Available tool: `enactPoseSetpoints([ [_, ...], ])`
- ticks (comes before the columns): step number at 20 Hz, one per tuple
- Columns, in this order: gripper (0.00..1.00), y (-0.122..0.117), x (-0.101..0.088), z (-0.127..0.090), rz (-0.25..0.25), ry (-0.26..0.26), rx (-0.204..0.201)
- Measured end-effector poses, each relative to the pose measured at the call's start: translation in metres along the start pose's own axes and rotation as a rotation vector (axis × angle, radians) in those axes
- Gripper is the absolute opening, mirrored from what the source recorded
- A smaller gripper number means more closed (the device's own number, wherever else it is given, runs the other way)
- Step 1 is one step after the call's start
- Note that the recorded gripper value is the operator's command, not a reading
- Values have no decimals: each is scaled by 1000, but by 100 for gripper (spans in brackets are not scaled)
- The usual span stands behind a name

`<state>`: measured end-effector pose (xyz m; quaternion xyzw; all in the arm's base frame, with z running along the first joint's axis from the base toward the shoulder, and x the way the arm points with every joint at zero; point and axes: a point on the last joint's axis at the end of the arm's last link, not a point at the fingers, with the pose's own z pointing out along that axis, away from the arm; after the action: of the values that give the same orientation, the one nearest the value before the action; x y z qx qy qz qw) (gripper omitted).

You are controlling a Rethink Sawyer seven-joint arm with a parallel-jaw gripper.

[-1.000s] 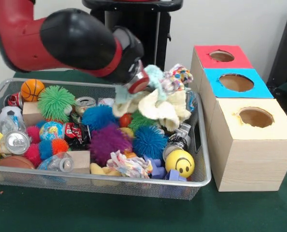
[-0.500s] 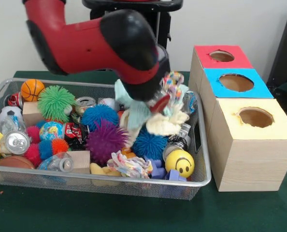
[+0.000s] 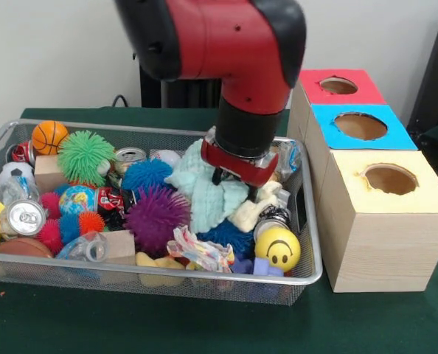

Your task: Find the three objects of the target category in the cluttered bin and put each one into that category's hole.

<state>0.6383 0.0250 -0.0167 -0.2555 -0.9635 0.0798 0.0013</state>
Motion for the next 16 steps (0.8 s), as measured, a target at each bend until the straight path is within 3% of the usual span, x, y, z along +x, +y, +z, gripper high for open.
enactPoseSetpoints([
  [3,100,5,-3,-7,-26,-36,11],
  [7,100,2,-13,-16,14,-33,-7],
  [8,100,-5,-24,-22,58,-22,-25],
  [11,100,-10,-34,-30,102,-13,-46],
  [12,100,-17,-49,-42,156,-1,-73],
  [16,100,-27,-71,-61,225,7,-113],
])
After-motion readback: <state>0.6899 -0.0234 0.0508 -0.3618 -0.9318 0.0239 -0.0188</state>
